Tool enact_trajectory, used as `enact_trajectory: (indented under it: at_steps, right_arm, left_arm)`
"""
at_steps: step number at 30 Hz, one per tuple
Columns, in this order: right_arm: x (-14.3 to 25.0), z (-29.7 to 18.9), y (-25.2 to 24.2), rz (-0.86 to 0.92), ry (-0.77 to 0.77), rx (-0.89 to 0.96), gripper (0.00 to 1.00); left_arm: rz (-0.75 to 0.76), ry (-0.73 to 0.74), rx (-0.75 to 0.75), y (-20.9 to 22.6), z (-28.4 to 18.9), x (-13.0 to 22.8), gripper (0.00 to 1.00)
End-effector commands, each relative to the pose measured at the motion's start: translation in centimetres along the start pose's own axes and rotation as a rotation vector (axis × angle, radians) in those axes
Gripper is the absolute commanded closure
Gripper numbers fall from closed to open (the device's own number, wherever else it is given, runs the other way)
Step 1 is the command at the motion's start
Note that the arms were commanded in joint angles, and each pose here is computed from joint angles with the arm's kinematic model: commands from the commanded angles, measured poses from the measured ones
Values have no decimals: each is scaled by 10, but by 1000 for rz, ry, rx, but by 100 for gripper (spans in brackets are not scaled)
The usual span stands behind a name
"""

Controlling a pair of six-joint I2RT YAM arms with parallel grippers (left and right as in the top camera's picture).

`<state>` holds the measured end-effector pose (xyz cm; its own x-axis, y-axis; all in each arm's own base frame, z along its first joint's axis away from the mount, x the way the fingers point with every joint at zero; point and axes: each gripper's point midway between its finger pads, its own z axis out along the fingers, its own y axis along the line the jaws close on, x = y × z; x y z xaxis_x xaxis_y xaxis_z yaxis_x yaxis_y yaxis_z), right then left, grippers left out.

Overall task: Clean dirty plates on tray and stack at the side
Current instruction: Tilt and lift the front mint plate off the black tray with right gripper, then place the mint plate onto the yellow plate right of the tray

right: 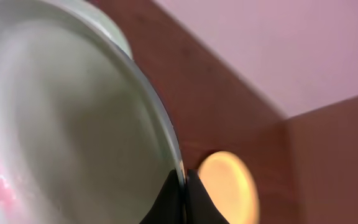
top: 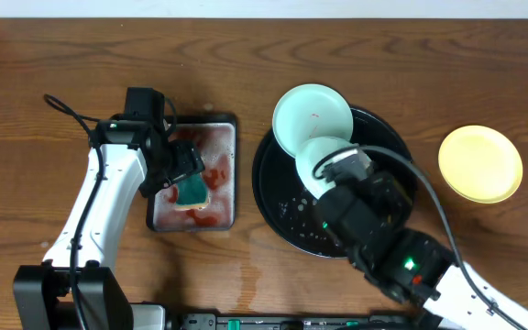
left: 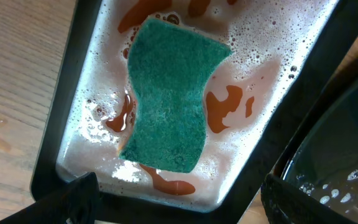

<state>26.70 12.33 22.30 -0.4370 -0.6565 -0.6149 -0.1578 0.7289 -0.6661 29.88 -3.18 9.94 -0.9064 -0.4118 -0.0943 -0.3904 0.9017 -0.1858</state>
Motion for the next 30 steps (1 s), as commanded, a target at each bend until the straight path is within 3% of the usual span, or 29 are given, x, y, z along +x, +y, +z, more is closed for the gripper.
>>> enact_trajectory:
  at_steps: [1, 9, 24, 30]
  right_arm:
    - [-9, -14, -28, -101, -26, 179, 99]
    - [-20, -27, -46, -154, -48, 312, 99]
    - [-33, -30, -51, -124, -77, 334, 99]
    - [-23, -16, -48, 40, -65, 276, 99]
  left_arm:
    - [0, -9, 6, -1, -3, -2, 16]
    - [0, -9, 6, -1, -3, -2, 16]
    - [0, -9, 6, -1, -3, -2, 16]
    - [0, -9, 6, -1, -3, -2, 16]
